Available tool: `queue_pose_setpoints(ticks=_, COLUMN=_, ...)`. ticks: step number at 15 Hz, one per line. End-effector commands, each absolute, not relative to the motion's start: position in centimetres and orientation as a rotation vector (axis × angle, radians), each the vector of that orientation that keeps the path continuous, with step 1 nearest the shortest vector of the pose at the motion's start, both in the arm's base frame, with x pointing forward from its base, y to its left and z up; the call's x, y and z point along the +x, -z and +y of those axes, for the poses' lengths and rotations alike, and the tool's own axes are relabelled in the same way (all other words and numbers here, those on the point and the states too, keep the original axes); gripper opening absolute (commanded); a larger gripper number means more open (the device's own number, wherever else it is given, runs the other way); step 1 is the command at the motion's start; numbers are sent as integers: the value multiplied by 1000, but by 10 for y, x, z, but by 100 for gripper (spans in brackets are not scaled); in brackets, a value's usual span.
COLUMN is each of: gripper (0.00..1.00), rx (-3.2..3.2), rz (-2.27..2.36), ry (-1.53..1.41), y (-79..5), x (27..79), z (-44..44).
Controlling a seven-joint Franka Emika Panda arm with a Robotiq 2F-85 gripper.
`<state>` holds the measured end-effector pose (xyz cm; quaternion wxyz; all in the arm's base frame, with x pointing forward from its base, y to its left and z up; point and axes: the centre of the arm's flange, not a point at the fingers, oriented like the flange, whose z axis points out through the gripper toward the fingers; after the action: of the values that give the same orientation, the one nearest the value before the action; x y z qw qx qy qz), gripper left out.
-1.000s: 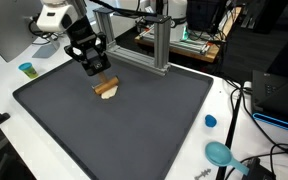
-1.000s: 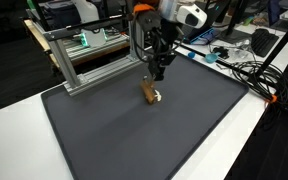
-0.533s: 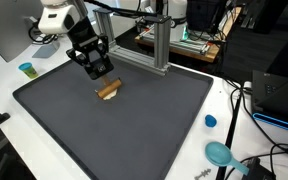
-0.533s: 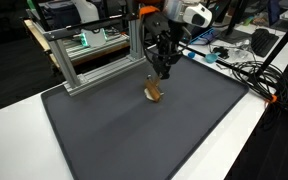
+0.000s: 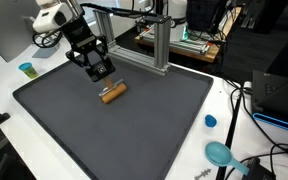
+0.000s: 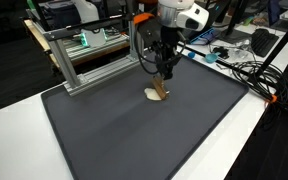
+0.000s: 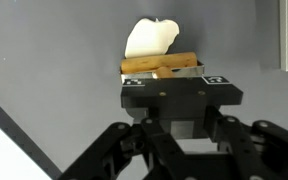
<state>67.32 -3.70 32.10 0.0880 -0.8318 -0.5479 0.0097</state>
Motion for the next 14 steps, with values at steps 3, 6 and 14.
queue_pose_setpoints(ticks=3, gripper=21, rx=-2498, rz=-1524, ry=205, y=-366, x=642, z=-45)
queue_pose_setpoints(ticks=6, gripper=21, rx=-2561, rz=-1565, ry=252, y=-391, x=627, z=-44)
queue_pose_setpoints(ticks=14, gripper=21, rx=-2632, rz=-1702, ry=192, y=-347, x=637, z=-59)
